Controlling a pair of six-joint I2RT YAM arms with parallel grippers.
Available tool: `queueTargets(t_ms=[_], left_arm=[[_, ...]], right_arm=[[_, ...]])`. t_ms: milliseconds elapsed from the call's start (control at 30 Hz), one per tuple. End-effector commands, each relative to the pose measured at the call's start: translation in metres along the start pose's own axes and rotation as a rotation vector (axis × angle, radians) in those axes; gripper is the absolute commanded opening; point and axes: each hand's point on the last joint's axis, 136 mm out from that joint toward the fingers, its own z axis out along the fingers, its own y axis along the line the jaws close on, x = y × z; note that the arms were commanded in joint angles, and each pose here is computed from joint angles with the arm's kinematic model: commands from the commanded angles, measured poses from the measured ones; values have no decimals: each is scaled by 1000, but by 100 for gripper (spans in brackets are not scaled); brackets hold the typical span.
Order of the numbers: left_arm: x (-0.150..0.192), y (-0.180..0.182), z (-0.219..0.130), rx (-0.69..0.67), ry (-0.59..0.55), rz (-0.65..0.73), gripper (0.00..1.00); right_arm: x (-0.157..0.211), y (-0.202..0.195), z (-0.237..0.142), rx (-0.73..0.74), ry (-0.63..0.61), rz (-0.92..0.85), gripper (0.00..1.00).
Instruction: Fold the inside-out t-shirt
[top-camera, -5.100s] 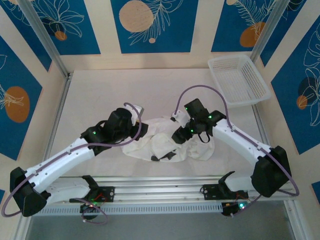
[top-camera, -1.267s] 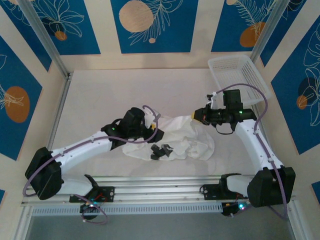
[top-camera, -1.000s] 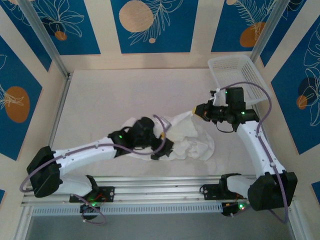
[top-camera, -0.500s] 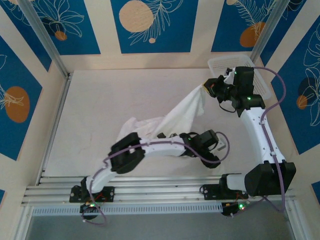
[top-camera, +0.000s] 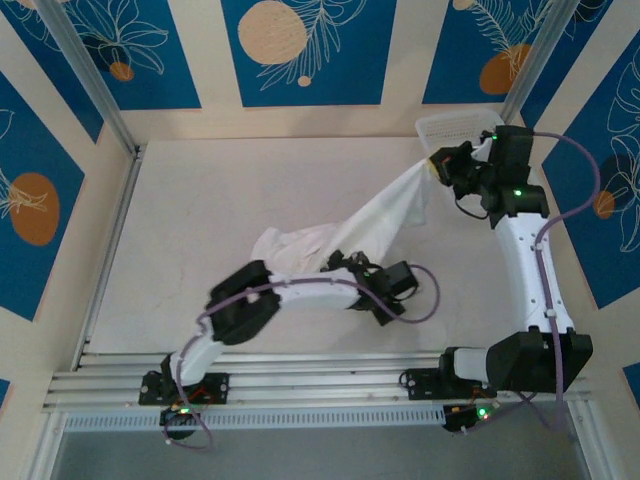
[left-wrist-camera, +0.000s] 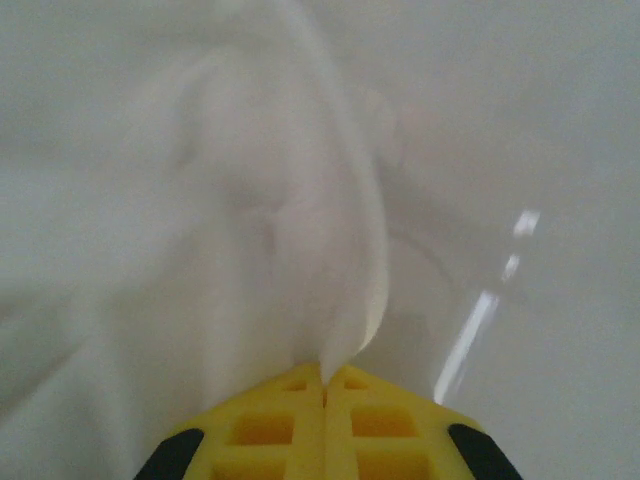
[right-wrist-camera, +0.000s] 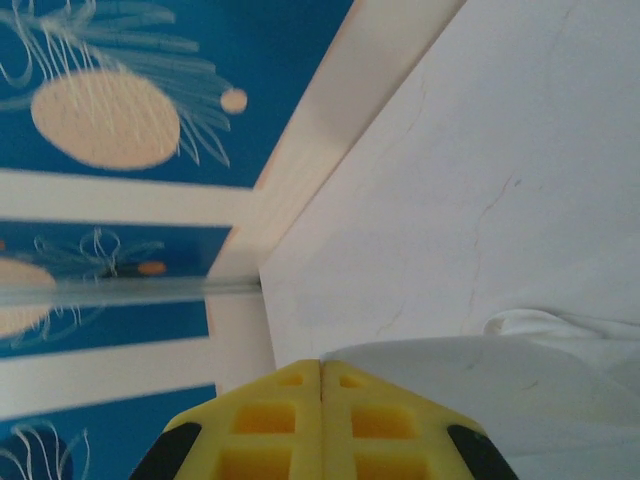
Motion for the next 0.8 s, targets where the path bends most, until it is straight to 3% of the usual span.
queueTargets(t_ms=[0, 167, 233, 367, 533, 667, 767], left_arm=[[-21, 62, -112, -89, -216, -134, 0], [10, 167, -282, -233, -534, -346, 0], [29, 193, -341, -299, -645, -403, 0], [64, 220, -421, -442, -759, -459, 0], [85, 234, -437, -510, -786, -529, 0], [91, 245, -407, -460, -770, -604, 0], [99, 260, -366, -417, -727, -678, 0]], right_arm=[[-28, 15, -35, -38, -95, 81, 0], [-51, 41, -80, -151, -217, 93, 0], [-50, 58, -95, -202, -234, 56, 0], [-36, 97, -121, -335, -224, -34, 0], [-18, 123, -140, -398, -223, -102, 0], [-9, 109, -133, -359, -215, -95, 0], [-3, 79, -121, -279, -210, -74, 0]])
